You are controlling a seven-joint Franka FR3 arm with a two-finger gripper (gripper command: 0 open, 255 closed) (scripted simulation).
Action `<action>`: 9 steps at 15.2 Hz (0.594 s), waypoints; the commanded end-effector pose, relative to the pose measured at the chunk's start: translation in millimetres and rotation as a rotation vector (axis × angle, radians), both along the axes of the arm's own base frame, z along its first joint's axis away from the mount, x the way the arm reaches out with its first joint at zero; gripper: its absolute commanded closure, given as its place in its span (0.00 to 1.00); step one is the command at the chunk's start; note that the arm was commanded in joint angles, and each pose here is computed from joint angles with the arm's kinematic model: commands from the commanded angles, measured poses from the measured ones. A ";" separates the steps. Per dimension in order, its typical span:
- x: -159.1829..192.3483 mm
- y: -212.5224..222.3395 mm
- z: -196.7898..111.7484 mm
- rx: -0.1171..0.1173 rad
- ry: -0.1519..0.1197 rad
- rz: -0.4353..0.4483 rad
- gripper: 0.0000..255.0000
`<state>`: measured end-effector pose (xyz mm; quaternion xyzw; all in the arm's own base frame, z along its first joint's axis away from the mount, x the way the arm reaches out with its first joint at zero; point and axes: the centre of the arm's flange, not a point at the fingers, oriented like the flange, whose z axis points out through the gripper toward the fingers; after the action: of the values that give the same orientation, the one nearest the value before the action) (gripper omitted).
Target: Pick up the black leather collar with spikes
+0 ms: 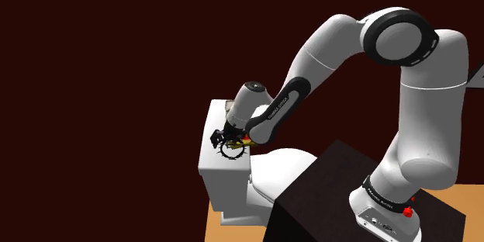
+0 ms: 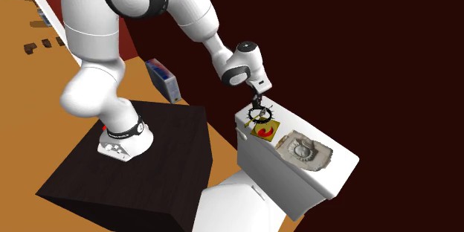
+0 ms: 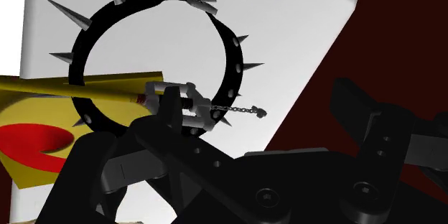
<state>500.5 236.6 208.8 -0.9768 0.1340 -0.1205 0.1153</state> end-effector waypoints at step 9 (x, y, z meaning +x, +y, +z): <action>1.6 2.5 -39.3 0.001 -0.003 -0.003 1.00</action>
<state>502.1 238.7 170.2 -0.9764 0.1355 -0.1222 0.1157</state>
